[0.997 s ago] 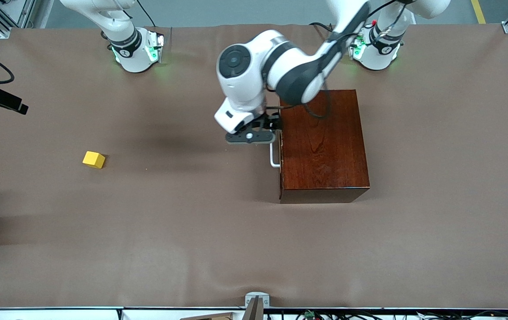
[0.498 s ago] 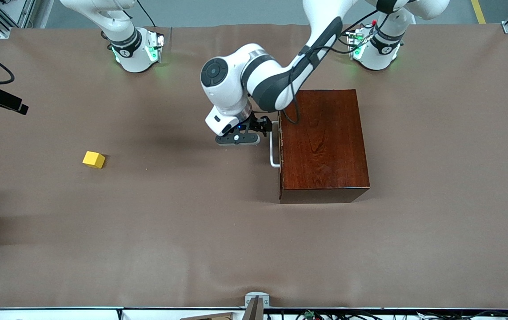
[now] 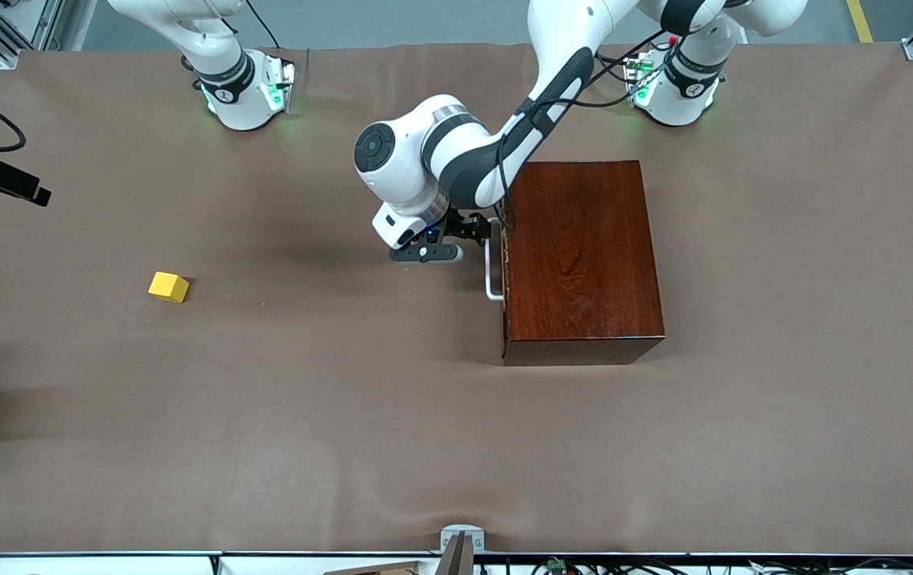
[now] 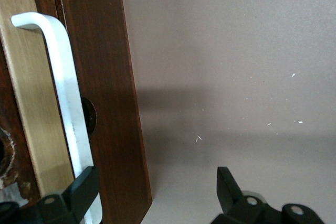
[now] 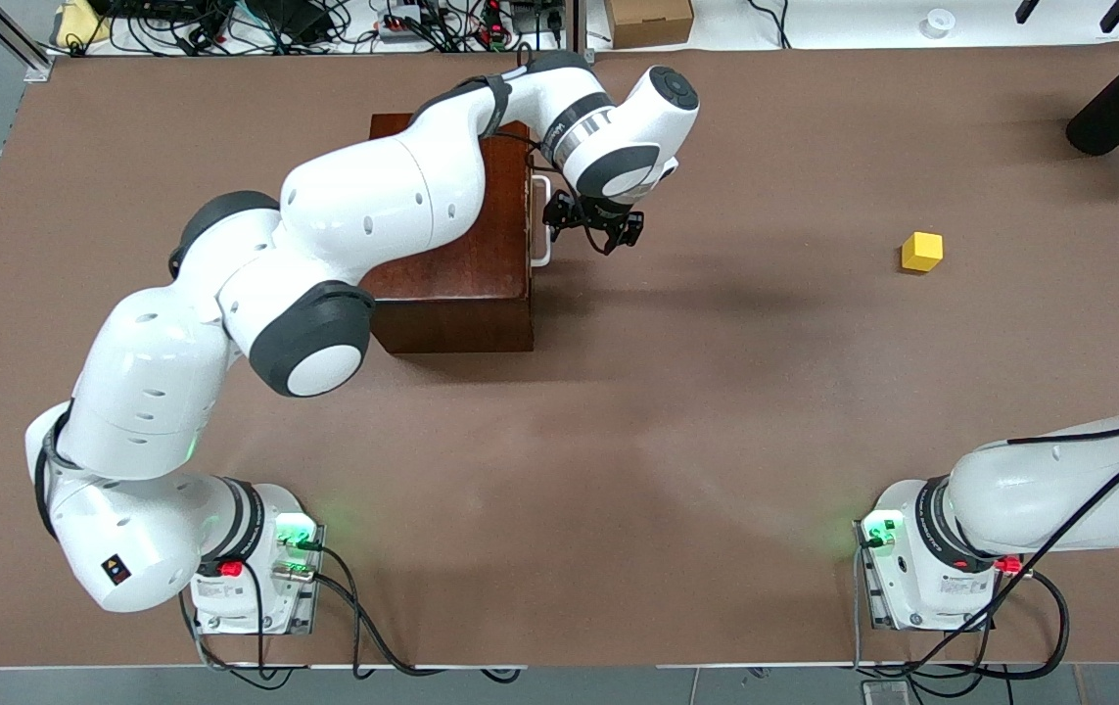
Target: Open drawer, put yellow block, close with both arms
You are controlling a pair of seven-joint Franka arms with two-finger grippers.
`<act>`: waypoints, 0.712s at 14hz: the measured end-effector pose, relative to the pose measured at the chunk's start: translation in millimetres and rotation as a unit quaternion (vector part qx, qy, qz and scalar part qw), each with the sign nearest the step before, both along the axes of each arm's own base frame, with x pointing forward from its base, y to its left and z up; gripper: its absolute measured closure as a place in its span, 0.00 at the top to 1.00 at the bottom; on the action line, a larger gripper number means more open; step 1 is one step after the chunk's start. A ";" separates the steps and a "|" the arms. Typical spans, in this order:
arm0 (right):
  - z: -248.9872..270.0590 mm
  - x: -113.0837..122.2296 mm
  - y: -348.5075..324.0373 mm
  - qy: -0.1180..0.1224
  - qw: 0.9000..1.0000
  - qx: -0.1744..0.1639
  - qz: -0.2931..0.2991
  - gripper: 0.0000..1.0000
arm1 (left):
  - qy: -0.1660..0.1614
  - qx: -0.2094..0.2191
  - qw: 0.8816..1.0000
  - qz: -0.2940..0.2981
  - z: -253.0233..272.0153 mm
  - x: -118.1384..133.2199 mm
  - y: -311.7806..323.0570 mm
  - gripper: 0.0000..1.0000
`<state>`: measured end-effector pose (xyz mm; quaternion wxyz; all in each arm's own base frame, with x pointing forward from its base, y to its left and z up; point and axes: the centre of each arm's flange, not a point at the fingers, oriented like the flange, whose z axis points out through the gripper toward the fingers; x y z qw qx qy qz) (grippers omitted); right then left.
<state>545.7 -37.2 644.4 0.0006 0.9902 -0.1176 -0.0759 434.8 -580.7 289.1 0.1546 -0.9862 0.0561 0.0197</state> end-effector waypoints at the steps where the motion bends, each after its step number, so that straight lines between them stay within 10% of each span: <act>1: 0.0 0.0 0.4 0.000 1.000 0.000 0.000 1.00 | -0.002 0.002 1.000 -0.002 0.5 -0.6 -0.6 1.00; 10: -2.1 1.1 0.6 0.002 1.000 0.000 0.001 1.00 | -0.020 0.013 1.000 0.002 13.1 14.6 10.2 1.00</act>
